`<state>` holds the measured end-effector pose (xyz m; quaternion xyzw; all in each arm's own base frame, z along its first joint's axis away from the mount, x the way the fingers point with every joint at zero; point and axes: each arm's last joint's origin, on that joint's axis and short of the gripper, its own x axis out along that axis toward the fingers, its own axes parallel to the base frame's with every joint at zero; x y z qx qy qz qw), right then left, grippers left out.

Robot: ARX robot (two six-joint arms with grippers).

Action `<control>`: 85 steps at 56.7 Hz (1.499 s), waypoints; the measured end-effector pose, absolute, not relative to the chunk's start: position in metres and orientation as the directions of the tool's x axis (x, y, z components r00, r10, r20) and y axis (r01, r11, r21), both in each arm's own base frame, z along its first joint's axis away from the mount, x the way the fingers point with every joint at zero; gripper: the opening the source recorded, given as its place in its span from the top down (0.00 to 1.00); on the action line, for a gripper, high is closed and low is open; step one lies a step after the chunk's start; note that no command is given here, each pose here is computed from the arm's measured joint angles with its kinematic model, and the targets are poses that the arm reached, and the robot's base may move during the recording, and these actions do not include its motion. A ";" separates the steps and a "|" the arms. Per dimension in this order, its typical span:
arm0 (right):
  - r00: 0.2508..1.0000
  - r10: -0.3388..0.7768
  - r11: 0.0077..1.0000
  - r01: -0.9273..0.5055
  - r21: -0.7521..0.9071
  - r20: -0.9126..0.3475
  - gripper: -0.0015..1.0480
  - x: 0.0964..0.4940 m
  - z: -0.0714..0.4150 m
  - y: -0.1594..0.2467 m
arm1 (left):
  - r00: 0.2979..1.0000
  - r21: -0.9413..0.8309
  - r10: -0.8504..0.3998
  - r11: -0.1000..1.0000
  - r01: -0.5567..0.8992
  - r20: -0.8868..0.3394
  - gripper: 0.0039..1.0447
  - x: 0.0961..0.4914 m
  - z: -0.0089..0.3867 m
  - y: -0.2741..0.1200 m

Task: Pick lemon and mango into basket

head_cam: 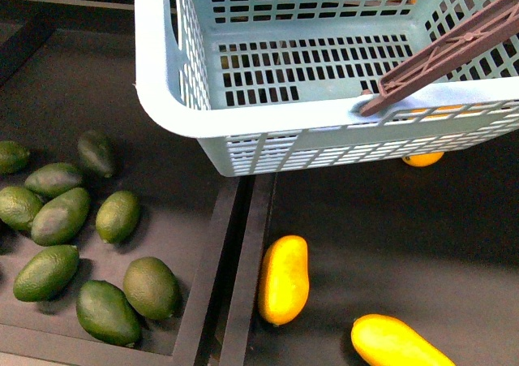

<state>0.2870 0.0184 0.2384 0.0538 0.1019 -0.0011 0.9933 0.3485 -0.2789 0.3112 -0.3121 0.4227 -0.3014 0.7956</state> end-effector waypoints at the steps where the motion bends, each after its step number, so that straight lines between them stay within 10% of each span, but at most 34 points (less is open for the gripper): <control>1: 0.979 0.013 0.994 0.009 0.107 -0.203 0.48 0.288 0.238 0.020 | 0.461 -0.751 -0.743 0.624 0.216 -0.485 0.94 0.348 0.311 -0.279; 16: 0.966 0.017 0.995 0.008 0.099 -0.257 0.47 0.307 0.227 0.053 | 0.462 -0.751 -0.743 0.624 0.216 -0.485 0.94 0.349 0.311 -0.279; 34: 0.959 -0.056 0.984 0.100 0.147 -0.279 0.07 0.305 0.228 0.046 | 0.459 -0.750 -0.745 0.624 0.220 -0.484 0.94 0.348 0.311 -0.279; 55: 0.948 -0.186 0.958 0.233 0.165 -0.260 0.08 0.271 0.253 0.011 | 0.466 -0.748 -0.737 0.629 0.210 -0.489 0.94 0.349 0.310 -0.279; 62: 0.998 -0.005 0.995 0.012 0.095 -0.070 0.27 0.259 0.236 0.003 | 0.457 -0.752 -0.744 0.624 0.214 -0.488 0.94 0.348 0.310 -0.280; 85: 1.000 -0.001 1.000 0.001 0.010 -0.016 0.89 0.198 0.199 0.000 | 0.459 -0.751 -0.742 0.625 0.212 -0.488 0.94 0.348 0.310 -0.280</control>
